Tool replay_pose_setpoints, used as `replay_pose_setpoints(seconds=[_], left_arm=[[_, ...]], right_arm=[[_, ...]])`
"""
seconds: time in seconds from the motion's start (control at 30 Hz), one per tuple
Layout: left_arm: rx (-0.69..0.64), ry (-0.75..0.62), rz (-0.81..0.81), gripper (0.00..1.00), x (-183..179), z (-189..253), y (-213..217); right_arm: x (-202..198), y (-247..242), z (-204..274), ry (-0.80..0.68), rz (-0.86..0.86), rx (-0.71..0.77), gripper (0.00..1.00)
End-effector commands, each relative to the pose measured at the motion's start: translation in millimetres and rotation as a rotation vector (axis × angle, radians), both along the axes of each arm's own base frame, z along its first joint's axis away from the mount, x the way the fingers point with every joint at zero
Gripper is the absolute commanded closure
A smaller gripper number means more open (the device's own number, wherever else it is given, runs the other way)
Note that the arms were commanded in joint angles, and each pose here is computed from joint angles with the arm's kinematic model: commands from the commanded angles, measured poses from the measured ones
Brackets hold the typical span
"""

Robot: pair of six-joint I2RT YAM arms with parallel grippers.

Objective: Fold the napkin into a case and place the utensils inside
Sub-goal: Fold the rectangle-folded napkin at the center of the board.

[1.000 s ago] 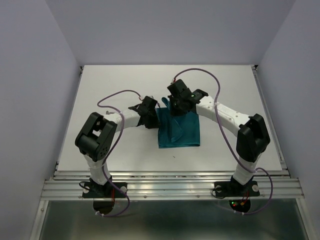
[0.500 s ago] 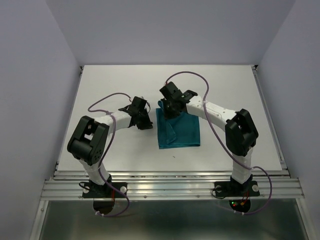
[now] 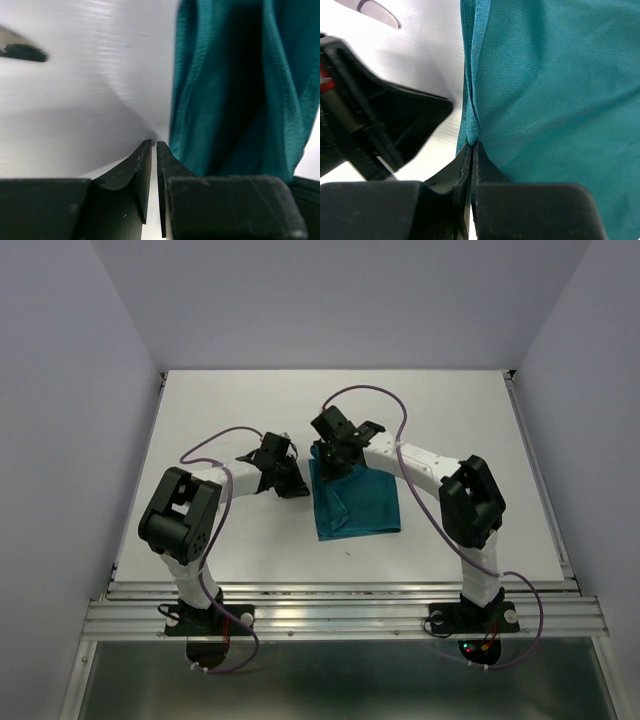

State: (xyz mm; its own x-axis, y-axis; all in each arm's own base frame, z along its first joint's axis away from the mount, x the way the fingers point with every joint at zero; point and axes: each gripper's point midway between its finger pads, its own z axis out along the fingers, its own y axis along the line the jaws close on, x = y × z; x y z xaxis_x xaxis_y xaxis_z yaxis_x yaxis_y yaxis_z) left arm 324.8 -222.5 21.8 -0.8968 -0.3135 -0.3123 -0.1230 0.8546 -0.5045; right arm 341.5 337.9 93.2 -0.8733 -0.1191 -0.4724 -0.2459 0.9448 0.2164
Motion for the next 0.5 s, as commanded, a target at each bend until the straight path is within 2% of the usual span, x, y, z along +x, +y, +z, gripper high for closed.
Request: replay_pose_setpoints(seconds=[0.0, 0.47], left_arm=[[-0.061, -0.042, -0.054, 0.79, 14, 12, -26], [-0.043, 0.016, -0.072, 0.8, 20, -22, -33]], right_arm=[[4, 16, 21, -0.042, 0.027, 0.045, 0.99], [5, 16, 36, -0.05, 0.042, 0.043, 0.99]])
